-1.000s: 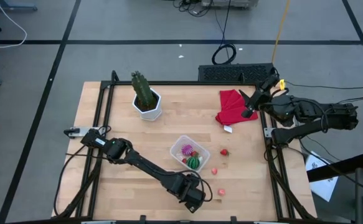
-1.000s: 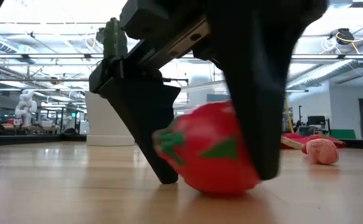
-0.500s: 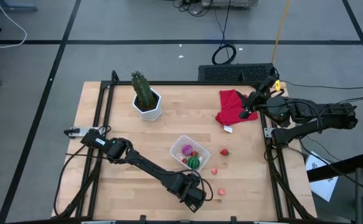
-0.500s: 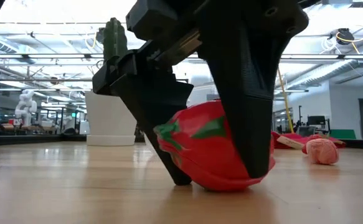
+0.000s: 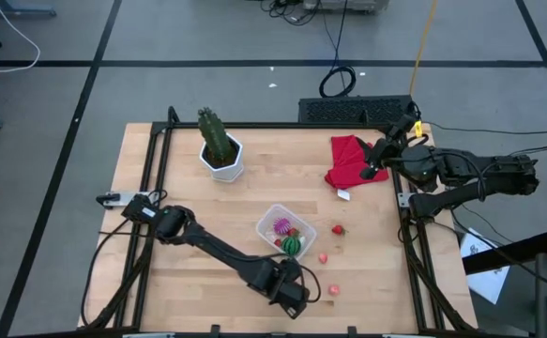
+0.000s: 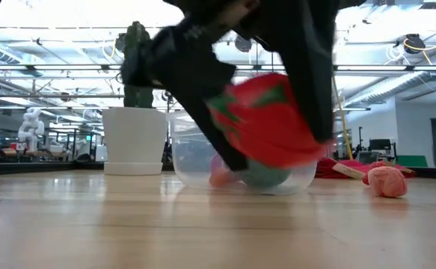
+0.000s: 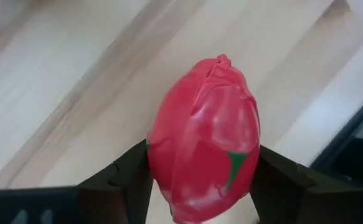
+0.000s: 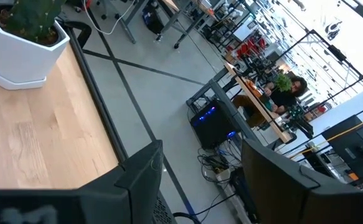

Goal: Pick and placing Produce into tupperware
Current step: Put the dragonfruit into the transparent bin

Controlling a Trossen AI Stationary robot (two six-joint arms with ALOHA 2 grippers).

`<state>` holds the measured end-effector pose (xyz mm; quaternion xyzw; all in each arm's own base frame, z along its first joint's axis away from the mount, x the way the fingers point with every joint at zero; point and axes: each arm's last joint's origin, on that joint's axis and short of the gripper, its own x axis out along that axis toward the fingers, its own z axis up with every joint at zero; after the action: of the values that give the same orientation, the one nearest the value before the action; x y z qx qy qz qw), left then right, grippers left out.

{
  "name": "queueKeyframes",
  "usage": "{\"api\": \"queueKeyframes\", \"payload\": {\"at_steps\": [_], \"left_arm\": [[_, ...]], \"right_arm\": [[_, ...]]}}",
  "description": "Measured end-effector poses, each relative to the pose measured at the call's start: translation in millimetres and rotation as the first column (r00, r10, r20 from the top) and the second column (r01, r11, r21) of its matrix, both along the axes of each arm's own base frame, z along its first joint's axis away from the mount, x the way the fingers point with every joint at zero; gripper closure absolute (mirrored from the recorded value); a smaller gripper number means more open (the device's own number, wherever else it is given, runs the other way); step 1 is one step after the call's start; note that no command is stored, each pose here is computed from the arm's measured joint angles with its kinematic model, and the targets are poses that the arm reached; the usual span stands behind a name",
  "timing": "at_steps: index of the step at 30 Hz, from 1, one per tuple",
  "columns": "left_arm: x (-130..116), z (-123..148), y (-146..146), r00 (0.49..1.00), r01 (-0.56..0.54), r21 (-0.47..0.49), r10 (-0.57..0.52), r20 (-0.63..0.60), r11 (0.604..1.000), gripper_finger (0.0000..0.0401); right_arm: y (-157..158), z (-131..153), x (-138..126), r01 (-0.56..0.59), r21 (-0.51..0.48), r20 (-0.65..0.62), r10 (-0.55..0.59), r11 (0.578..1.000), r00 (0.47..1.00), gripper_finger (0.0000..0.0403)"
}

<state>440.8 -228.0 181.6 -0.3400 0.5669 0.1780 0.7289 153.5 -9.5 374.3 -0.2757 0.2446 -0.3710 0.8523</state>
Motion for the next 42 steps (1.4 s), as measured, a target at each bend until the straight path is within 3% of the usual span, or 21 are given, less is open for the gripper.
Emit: {"api": "queueKeyframes", "payload": {"at_steps": [10, 17, 27, 37, 42], "left_arm": [[-27, 34, -23, 0.999, -0.041, -0.093, 0.038, -0.037, 0.995, 0.0179], [-40, 73, -11, 0.995, -0.098, -0.111, 0.098, -0.012, 0.989, 0.0179], [-38, 121, 53, 0.99, -0.094, -0.007, 0.094, 0.101, 0.996, 0.0178], [-14, 122, 130, 0.991, -0.073, 0.094, 0.062, 0.117, 0.993, 0.0178], [-8, 123, 150, 0.987, -0.099, 0.106, 0.084, 0.138, 0.989, 0.0178]], "right_arm": [[0, 0, 0, -0.004, -0.011, -0.013, 0.004, 1.0, 1.0, 0.0193], [0, 1, 0, -0.003, -0.011, -0.008, 0.003, 1.0, 1.0, 0.0193], [-1, 3, -5, -0.003, -0.016, 0.005, 0.003, 1.0, 1.0, 0.0193], [-2, 8, -17, -0.004, -0.023, 0.036, 0.005, 1.0, 0.999, 0.0193], [-2, 11, -23, -0.004, -0.021, 0.056, 0.005, 1.0, 0.998, 0.0193]]}}
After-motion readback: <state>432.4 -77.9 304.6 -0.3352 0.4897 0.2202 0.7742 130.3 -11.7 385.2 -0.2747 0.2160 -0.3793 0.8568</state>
